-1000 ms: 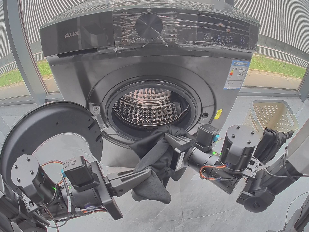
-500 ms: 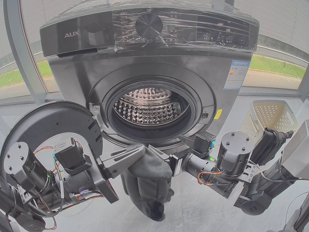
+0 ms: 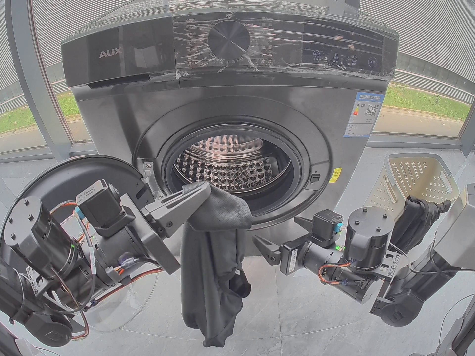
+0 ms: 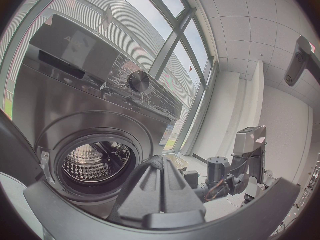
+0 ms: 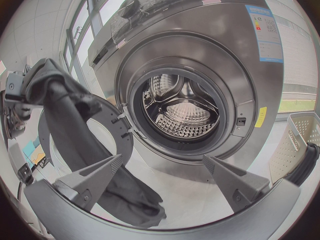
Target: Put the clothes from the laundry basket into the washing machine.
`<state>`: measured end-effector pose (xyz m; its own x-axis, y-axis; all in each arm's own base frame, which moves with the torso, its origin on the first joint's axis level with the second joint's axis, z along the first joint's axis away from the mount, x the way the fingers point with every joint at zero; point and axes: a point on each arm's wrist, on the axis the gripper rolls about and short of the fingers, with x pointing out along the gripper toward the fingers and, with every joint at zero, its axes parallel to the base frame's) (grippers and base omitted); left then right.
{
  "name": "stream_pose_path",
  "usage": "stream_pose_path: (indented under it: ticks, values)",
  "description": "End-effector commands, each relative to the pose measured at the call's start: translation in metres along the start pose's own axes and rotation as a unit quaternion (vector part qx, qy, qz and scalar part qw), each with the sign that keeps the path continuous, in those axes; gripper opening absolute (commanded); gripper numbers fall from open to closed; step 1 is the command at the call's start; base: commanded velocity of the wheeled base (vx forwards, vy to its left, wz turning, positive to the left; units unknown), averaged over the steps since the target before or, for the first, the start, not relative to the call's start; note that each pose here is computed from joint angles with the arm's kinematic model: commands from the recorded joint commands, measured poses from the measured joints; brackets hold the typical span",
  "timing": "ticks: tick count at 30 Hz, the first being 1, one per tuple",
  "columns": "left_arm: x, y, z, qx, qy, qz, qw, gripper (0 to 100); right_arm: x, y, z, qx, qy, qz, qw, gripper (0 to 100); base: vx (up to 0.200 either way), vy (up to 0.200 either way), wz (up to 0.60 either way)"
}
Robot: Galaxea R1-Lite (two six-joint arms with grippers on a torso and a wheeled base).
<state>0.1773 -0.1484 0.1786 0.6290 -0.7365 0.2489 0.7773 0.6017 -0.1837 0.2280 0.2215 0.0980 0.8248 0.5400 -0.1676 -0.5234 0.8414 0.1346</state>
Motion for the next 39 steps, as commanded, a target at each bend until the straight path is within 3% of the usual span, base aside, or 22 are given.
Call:
stream_pose_path:
  ticks: [1, 10, 13, 16, 20, 23, 39]
  values:
    - [0.004, 0.004, 0.005, 0.004, -0.015, 0.012, 0.9998, 0, -0.007, -0.006, -0.011, -0.004, 0.025, -0.004, 0.9997, 100, 0.000, 0.000, 0.00]
    - [0.009, 0.004, 0.014, 0.000, -0.038, 0.023, 0.9990, 0, -0.012, -0.017, -0.031, -0.004, 0.069, 0.017, 0.9975, 100, 0.000, 0.000, 0.00]
    - [0.010, 0.004, 0.016, -0.003, -0.044, 0.023, 0.9988, 0, -0.011, -0.025, -0.051, -0.002, 0.093, 0.004, 0.9956, 100, 0.000, 0.000, 0.00]
    - [0.010, 0.004, 0.016, -0.005, -0.044, 0.023, 0.9988, 0, -0.007, -0.032, -0.059, -0.003, 0.091, 0.001, 0.9958, 100, 0.000, 0.000, 0.00]
    - [0.012, 0.004, 0.017, -0.006, -0.048, 0.022, 0.9986, 0, -0.002, -0.045, -0.089, -0.025, 0.110, 0.010, 0.9936, 100, 0.000, 0.000, 0.00]
    - [0.013, 0.004, 0.017, -0.006, -0.047, 0.023, 0.9986, 0, 0.002, -0.048, -0.105, -0.027, 0.129, 0.021, 0.9911, 100, 0.000, 0.000, 0.00]
    - [0.013, 0.004, 0.017, -0.009, -0.048, 0.021, 0.9986, 0, 0.002, -0.042, -0.112, -0.025, 0.145, 0.069, 0.9868, 100, 0.000, 0.000, 0.00]
